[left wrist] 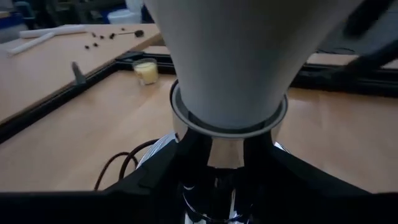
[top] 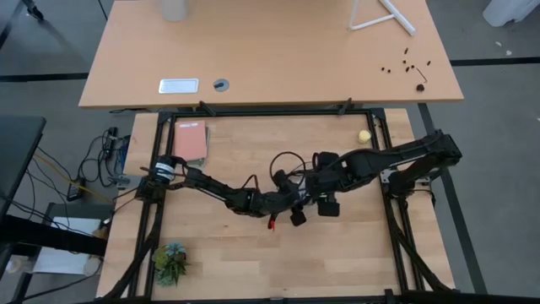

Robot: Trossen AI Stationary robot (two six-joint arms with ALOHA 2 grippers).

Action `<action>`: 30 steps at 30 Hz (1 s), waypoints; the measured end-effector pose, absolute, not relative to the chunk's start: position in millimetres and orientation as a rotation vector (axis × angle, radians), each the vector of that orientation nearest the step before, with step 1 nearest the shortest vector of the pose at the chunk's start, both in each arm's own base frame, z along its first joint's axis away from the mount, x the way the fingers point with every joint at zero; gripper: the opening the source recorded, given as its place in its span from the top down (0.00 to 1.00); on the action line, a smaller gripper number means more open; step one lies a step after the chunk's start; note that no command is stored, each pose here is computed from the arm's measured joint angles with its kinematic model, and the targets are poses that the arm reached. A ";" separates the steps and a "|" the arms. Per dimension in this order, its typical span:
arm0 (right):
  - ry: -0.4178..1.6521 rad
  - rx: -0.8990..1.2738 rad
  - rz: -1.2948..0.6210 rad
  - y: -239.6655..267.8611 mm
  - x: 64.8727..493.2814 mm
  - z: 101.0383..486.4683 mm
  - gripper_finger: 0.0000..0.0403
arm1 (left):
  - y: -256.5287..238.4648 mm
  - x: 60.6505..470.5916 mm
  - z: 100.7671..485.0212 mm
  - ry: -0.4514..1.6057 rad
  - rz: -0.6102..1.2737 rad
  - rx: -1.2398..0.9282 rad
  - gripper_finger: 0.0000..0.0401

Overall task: Screw lightbulb
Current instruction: Insert the lightbulb into the lamp

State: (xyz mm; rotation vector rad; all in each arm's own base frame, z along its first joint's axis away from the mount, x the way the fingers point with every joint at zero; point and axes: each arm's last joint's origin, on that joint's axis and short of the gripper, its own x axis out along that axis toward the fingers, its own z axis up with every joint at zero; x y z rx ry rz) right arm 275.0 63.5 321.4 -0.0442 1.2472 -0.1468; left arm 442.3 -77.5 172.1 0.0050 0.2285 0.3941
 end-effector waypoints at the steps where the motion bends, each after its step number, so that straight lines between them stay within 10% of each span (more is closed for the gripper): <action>1: 1.239 -0.043 -0.141 65.1 272.7 323.5 0.20 | -77.8 442.4 171.7 0.236 0.377 0.012 0.52; 30: 0.835 -0.031 0.039 70.3 230.7 273.6 0.23 | -74.3 443.3 167.5 0.282 0.281 -0.022 0.52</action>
